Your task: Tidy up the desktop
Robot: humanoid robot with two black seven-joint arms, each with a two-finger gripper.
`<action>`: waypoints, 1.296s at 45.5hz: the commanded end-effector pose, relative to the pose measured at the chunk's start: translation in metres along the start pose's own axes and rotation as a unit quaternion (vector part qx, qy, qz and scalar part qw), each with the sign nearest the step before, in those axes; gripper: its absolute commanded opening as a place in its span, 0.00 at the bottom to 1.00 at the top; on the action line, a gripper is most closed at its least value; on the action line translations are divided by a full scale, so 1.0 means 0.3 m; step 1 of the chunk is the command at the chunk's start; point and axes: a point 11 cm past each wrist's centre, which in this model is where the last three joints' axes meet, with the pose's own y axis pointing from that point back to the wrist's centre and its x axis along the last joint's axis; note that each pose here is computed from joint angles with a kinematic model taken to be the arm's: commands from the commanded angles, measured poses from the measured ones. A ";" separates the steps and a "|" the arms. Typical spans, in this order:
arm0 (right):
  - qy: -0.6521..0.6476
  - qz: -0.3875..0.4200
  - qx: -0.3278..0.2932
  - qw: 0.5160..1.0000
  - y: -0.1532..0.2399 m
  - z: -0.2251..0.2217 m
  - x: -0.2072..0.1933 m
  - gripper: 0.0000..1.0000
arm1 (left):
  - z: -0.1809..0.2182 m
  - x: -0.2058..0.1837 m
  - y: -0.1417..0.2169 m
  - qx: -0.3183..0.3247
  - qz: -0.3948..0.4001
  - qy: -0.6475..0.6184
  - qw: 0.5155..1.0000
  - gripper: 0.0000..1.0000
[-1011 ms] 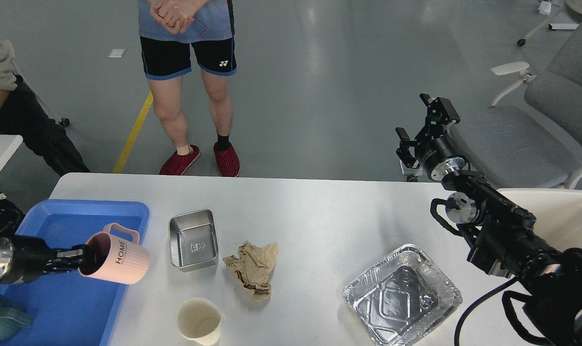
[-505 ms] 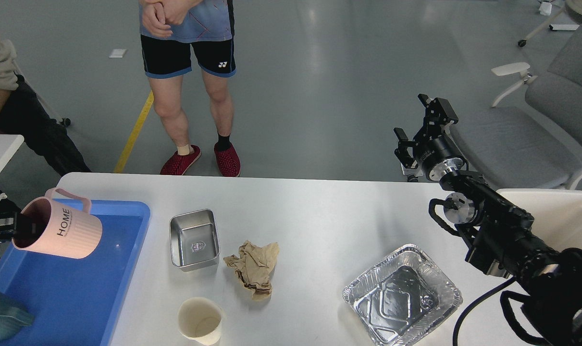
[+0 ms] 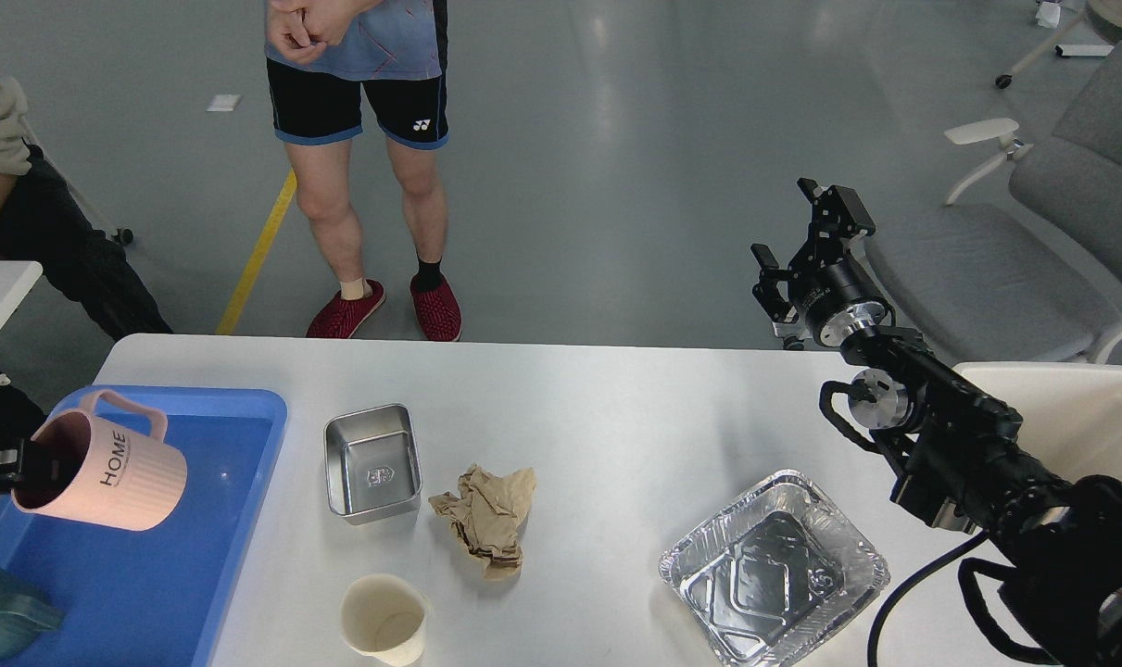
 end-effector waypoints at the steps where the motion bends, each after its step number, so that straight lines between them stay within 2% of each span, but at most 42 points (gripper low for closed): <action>1: 0.000 0.001 0.000 1.000 0.001 0.002 0.001 1.00 | -0.047 -0.054 -0.007 0.017 -0.016 0.002 1.000 0.01; 13: -0.001 0.000 -0.001 1.000 0.001 0.004 -0.001 1.00 | -0.128 -0.143 -0.053 0.041 -0.008 0.010 0.999 0.01; 23: -0.001 0.000 -0.001 1.000 0.001 0.004 -0.001 1.00 | -0.221 -0.256 -0.150 0.064 -0.021 0.023 0.997 0.02; 43: -0.001 0.003 -0.002 1.000 0.006 0.008 0.007 1.00 | -0.290 -0.309 -0.254 0.085 -0.030 0.030 0.996 0.02; 49: 0.000 0.004 -0.003 1.000 0.008 0.008 0.011 1.00 | -0.330 -0.355 -0.252 0.101 -0.033 0.033 0.994 0.02; 59: 0.001 0.003 -0.002 1.000 0.008 0.007 0.011 1.00 | -0.353 -0.359 -0.259 0.110 -0.031 0.035 0.993 0.05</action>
